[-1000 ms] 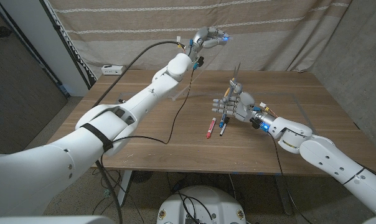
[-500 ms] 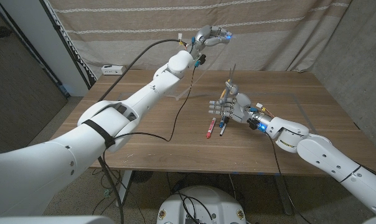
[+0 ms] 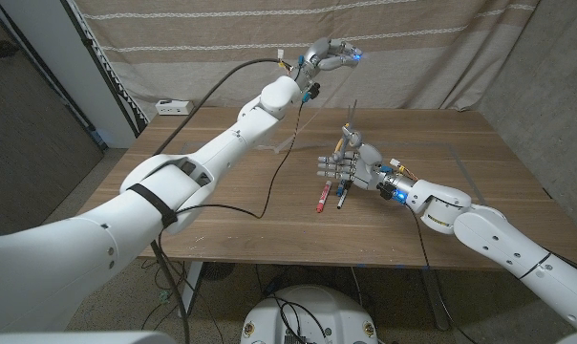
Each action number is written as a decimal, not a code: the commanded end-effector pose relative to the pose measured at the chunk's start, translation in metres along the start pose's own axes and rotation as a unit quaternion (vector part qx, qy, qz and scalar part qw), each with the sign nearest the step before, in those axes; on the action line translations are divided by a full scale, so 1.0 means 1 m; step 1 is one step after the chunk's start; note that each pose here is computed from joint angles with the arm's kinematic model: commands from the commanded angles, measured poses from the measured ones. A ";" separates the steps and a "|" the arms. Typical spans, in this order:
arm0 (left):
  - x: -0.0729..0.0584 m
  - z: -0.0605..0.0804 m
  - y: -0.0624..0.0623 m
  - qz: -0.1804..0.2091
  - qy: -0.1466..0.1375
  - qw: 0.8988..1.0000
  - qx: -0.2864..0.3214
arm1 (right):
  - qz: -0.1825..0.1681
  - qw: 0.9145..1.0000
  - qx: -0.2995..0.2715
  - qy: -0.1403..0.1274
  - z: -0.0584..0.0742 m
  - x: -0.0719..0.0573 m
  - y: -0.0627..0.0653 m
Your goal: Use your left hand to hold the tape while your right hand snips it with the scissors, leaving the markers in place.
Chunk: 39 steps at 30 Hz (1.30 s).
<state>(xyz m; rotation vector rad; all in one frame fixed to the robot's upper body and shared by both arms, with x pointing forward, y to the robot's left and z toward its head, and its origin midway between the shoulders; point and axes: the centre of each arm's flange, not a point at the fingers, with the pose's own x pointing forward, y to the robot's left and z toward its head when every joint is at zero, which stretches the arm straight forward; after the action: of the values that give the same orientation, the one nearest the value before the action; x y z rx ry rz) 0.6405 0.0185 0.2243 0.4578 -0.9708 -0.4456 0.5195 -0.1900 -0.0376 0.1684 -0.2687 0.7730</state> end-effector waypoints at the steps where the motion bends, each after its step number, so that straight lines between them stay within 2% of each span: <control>1: 0.000 0.003 -0.010 -0.015 -0.005 1.000 -0.001 | 0.010 1.000 -0.001 0.006 -0.002 0.002 0.003; 17: 0.007 0.011 -0.022 -0.027 -0.019 0.999 -0.012 | 0.017 1.000 0.007 0.009 -0.006 0.004 0.003; 39: -0.008 0.010 -0.029 -0.030 -0.018 0.999 -0.025 | 0.017 1.000 0.013 0.013 -0.011 0.004 0.003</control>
<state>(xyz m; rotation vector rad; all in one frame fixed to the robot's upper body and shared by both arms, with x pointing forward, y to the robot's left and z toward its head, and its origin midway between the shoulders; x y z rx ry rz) 0.6273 -0.0055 0.2150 0.4478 -0.9868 -0.5267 0.5218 -0.1839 -0.0446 0.1718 -0.2436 0.8094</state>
